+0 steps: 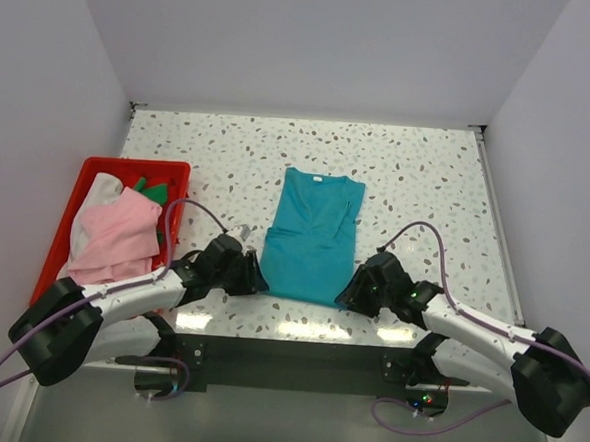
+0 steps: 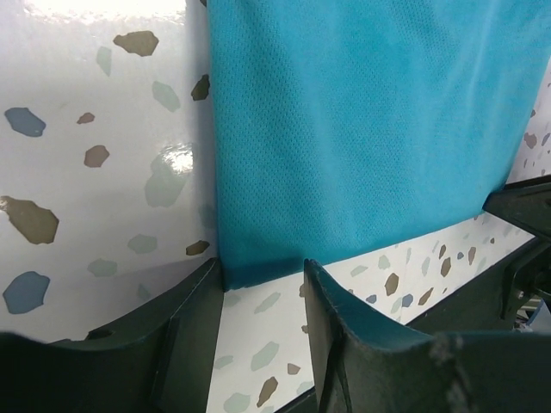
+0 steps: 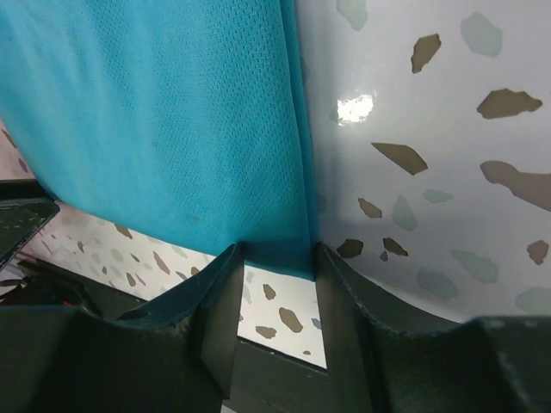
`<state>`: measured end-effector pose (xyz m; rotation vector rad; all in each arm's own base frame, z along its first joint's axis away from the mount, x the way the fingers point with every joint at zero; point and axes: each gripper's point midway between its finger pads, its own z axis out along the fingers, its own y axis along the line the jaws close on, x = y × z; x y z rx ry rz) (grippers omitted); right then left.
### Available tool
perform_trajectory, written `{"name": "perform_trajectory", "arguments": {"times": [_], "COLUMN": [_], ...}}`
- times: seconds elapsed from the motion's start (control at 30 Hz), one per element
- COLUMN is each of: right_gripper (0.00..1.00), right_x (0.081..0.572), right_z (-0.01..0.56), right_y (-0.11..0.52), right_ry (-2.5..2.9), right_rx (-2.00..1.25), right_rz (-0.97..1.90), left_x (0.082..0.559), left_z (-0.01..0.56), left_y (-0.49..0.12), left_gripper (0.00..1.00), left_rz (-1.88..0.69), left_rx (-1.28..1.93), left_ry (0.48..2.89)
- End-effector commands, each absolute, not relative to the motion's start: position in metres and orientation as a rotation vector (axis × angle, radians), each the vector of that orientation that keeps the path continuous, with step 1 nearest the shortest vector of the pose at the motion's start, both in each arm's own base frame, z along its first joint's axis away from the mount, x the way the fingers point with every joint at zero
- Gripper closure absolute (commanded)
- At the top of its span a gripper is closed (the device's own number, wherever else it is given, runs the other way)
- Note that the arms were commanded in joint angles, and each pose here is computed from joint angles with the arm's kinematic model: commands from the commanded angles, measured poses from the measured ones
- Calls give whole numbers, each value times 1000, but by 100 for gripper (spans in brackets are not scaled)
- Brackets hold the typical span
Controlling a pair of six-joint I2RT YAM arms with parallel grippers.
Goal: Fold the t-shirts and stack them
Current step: Fold the tshirt
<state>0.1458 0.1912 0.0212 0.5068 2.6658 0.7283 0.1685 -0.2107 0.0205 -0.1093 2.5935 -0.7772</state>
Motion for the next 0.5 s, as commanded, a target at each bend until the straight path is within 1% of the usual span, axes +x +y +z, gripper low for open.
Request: {"name": "perform_trajectory", "arguments": {"times": [0.0, 0.07, 0.1, 0.13, 0.17, 0.2, 0.27, 0.3, 0.33, 0.37, 0.4, 0.47], "right_gripper": [59, 63, 67, 70, 73, 79, 86, 91, 99, 100, 100, 100], "right_x": [142, 143, 144, 143, 143, 148, 151, 152, 150, 152, 152, 149], "right_z": [5, 6, 7, 7, 9, 13, 21, 23, 25, 30, 33, 40], "right_y": [185, 184, 184, 181, 180, 179, 180, 180, 179, 181, 180, 179], "right_ry": [2682, 2677, 2674, 2680, 2680, 2663, 2653, 2649, 2658, 2652, 2655, 2658], "right_rx": [542, 537, 532, 519, 511, 501, 463, 450, 414, 393, 371, 316], "right_rz": [675, 670, 666, 644, 641, 624, 617, 616, 610, 616, 609, 600], "left_x": [150, 151, 151, 151, 151, 153, 151, 152, 152, 150, 150, 145], "left_z": [-6, -6, -5, -5, -4, -2, 0, 3, 4, 4, 9, 9], "left_y": [-196, -198, -199, -200, -201, -204, -206, -208, -210, -209, -211, -211], "left_gripper": [53, 58, 60, 66, 68, 74, 81, 88, 90, 93, 98, 100], "left_rz": [-671, -669, -673, -675, -680, -684, -689, -694, -698, -693, -700, -680], "left_rx": [-112, -106, -101, -96, -91, -84, -69, -65, -56, -55, -53, -38], "left_ry": [2699, 2697, 2695, 2694, 2693, 2685, 2686, 2679, 2675, 2683, 2671, 2677]}}
